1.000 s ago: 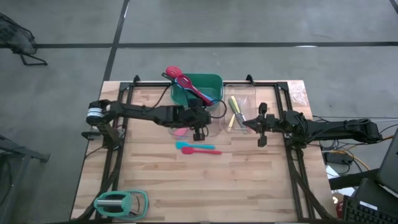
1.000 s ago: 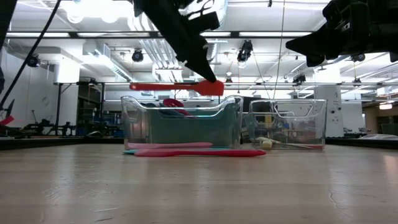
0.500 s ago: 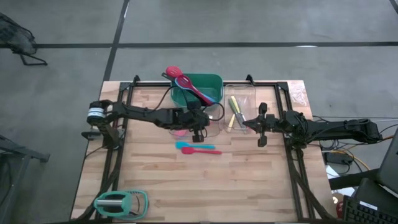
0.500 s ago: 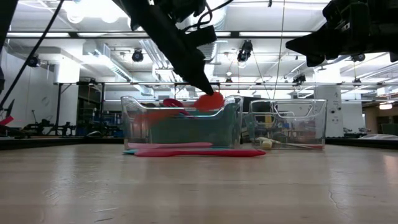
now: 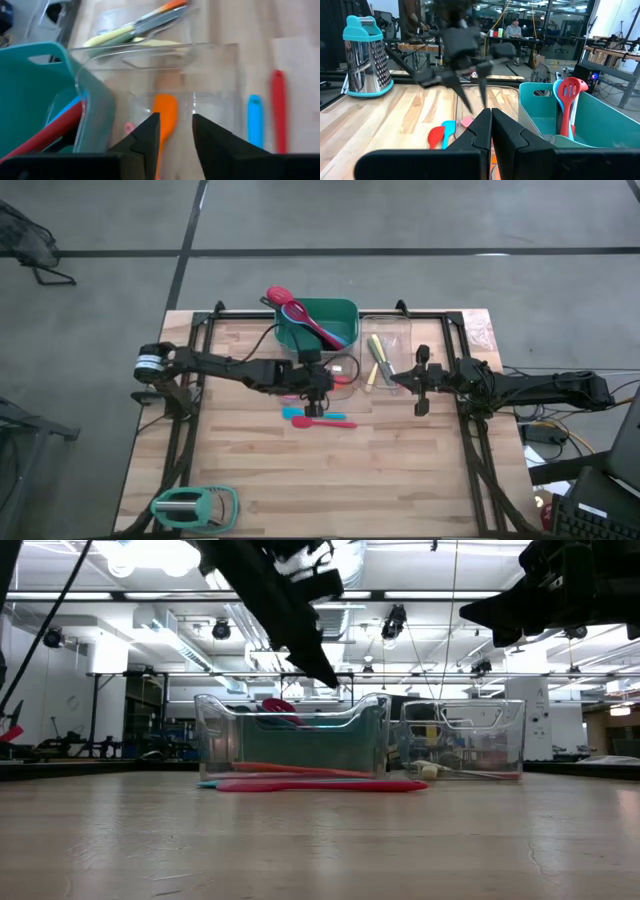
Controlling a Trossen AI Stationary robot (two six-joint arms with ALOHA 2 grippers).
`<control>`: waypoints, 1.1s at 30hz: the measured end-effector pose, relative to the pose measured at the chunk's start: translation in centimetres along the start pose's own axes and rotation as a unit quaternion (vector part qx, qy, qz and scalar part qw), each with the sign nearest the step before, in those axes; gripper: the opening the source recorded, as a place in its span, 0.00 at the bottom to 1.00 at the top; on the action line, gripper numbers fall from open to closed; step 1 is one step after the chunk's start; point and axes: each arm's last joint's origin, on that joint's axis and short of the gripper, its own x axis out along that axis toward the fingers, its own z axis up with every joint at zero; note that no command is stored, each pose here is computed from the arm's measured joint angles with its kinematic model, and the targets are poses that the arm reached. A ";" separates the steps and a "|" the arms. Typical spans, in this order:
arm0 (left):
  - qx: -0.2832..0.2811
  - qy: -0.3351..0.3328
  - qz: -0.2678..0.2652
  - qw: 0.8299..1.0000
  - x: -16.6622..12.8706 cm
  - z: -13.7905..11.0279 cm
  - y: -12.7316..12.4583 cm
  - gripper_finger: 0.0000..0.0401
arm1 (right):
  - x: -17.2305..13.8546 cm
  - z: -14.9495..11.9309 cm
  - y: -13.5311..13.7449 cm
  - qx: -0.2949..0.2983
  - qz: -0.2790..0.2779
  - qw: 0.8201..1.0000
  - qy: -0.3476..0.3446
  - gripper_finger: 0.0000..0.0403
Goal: Pick & Place Kitchen Items
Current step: Adjust the colored spatulas
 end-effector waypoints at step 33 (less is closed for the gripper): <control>-0.030 0.089 -0.099 0.991 -1.5 -7.6 -9.8 0.53 | 0.0 0.0 0.0 0.000 0.000 1.000 0.001 0.02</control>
